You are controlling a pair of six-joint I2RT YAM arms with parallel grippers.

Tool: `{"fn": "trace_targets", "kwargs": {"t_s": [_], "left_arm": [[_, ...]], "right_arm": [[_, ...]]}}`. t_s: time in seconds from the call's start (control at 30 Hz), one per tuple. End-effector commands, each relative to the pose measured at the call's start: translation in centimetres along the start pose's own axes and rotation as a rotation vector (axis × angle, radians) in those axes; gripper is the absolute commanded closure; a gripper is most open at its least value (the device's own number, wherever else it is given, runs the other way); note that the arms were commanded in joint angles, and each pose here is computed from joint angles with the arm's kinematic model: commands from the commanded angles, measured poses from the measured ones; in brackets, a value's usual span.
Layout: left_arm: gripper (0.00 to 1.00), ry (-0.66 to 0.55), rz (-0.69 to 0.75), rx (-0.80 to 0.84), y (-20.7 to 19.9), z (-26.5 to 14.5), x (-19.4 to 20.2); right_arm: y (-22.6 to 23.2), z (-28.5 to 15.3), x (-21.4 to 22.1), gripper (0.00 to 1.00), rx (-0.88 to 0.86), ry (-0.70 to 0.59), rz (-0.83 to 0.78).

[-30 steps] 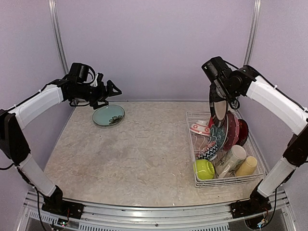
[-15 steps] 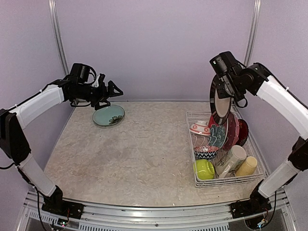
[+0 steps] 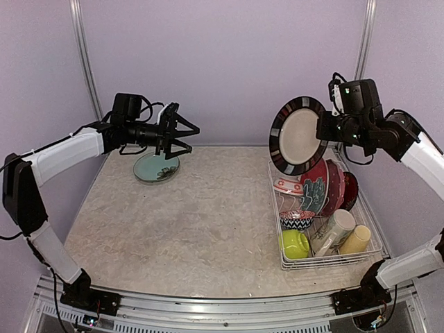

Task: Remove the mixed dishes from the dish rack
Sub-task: Pass from the right arm to the left

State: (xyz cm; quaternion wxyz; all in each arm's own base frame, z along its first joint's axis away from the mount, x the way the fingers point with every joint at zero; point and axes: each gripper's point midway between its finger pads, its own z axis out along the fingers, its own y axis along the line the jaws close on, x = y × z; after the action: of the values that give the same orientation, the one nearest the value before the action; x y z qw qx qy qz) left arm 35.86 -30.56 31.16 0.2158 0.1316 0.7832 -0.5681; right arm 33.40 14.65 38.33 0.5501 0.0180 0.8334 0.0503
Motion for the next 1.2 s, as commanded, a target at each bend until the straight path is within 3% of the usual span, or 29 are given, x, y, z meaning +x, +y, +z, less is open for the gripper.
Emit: {"fn": "trace_targets", "kwargs": {"t_s": [0.0,0.17,0.3,0.53,1.03,1.13,1.17], "left_arm": [[0.01,0.109,-0.026,0.165,-2.3,2.1,2.4],[0.02,0.113,-0.111,0.116,-0.6,2.9,2.9],[0.10,0.088,-0.207,0.064,2.0,2.8,2.5],[0.16,0.119,-0.251,0.123,2.1,3.3,2.7],[0.82,0.109,-0.243,0.205,1.5,2.7,2.2],[1.00,0.082,-0.262,0.185,2.3,2.2,1.6],[1.00,0.072,-0.272,0.174,2.7,2.0,1.4]], "right_arm": [[6.6,-0.3,-4.6,1.00,-0.359,-0.165,0.231],[10.6,0.6,-4.3,1.00,-0.549,-0.147,0.302],[12.9,1.2,-3.9,1.00,-0.658,-0.119,0.357],[15.8,1.7,-2.5,1.00,-0.809,-0.054,0.420],[17.8,3.9,0.4,1.00,-0.902,0.021,0.534],[17.4,4.5,1.0,1.00,-0.862,0.033,0.538],[17.2,4.7,1.2,1.00,-0.850,0.033,0.539]]}}
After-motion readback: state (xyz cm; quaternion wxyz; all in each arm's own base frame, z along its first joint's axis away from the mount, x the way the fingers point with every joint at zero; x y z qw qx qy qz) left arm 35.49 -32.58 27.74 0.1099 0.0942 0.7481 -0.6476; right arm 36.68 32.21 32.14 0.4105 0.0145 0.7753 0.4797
